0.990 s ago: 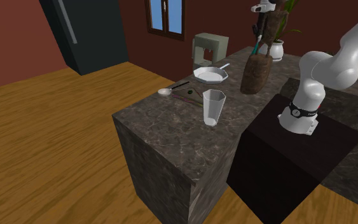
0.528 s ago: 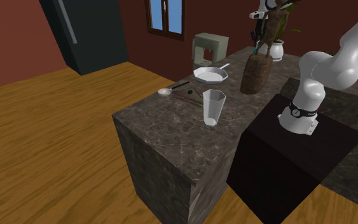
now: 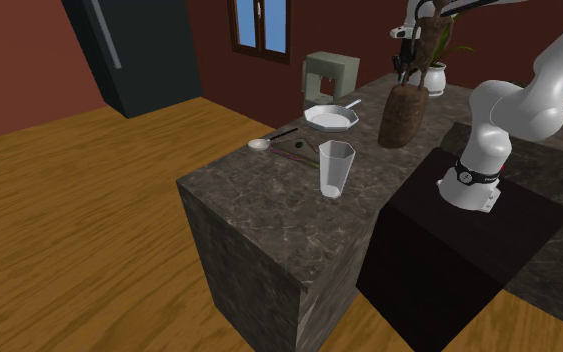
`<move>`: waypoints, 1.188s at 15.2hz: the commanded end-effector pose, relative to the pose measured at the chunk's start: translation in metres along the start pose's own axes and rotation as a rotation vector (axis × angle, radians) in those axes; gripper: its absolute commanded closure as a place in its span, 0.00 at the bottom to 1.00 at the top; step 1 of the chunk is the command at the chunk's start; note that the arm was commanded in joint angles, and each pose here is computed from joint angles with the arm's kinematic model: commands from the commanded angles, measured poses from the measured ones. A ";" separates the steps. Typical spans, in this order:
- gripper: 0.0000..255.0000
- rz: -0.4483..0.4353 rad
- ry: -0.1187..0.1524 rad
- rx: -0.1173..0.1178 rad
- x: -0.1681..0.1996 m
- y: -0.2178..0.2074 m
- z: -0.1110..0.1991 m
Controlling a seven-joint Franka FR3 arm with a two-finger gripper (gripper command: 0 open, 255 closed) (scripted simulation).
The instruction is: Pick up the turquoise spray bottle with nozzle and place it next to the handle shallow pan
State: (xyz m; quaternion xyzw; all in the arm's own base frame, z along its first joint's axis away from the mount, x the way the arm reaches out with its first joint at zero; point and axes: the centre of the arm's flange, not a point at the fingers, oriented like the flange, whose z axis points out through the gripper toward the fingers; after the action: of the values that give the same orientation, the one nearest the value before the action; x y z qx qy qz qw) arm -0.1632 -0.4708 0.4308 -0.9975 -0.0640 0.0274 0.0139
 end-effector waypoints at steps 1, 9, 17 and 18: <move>1.00 0.000 0.000 0.000 0.000 0.000 0.000; 0.00 0.000 0.000 0.000 0.000 0.000 0.000; 0.00 0.000 0.000 0.000 0.000 0.000 -0.050; 0.00 0.000 0.000 0.000 0.000 0.000 -0.050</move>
State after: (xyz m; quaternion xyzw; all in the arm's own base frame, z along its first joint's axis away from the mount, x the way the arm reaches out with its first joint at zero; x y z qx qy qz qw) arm -0.1604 -0.4721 0.4795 -0.9975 -0.0640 0.0274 0.0136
